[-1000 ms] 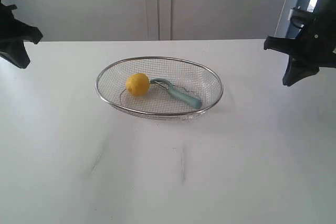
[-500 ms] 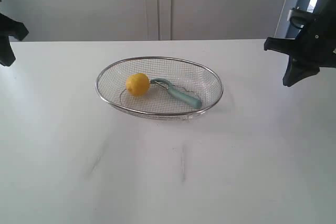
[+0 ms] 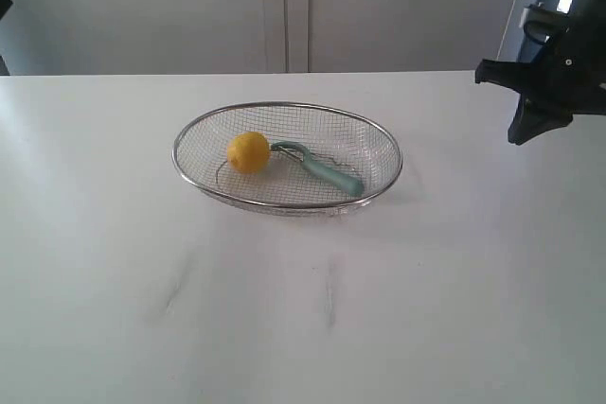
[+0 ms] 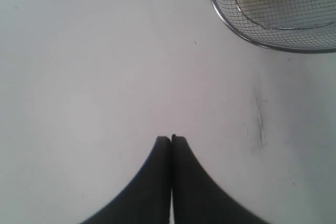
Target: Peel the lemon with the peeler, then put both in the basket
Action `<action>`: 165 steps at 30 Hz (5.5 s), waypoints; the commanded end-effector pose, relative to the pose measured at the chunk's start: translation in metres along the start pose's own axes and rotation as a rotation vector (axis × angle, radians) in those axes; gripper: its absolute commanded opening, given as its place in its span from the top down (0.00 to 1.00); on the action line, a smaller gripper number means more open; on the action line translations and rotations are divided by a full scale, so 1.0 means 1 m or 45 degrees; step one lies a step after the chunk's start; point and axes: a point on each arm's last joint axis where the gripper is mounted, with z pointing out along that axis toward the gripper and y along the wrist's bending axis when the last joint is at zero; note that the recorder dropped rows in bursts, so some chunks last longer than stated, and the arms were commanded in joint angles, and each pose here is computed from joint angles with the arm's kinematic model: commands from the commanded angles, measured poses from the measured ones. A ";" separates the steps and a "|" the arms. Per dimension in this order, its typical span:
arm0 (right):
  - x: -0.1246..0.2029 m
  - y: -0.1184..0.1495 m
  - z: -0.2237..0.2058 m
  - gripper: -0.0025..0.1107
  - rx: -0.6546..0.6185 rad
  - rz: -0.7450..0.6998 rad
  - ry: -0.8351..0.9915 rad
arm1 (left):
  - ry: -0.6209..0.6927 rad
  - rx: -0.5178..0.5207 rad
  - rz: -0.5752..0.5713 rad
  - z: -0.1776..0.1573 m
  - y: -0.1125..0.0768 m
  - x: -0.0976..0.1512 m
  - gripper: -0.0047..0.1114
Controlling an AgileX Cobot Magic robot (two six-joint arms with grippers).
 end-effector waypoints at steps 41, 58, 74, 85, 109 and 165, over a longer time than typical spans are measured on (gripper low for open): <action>-0.001 -0.003 -0.005 0.98 0.004 -0.009 -0.027 | -0.327 -0.130 -0.019 -0.005 -0.027 0.123 0.96; -0.001 -0.003 -0.005 0.98 0.004 -0.009 -0.027 | -0.542 -0.111 -0.034 -0.009 -0.056 0.219 0.96; -0.001 -0.003 -0.005 0.98 0.004 -0.009 -0.027 | -0.644 -0.156 -0.033 0.034 -0.061 0.273 0.96; -0.001 -0.003 -0.005 0.98 0.004 -0.009 -0.027 | -0.775 -0.197 -0.036 0.058 -0.061 0.294 0.96; -0.001 -0.003 -0.005 0.98 0.004 -0.009 -0.029 | -0.838 -0.289 -0.055 0.079 -0.058 0.312 0.96; -0.001 -0.003 -0.005 0.98 0.004 -0.009 -0.029 | -0.812 -0.299 -0.185 0.106 -0.052 0.322 0.96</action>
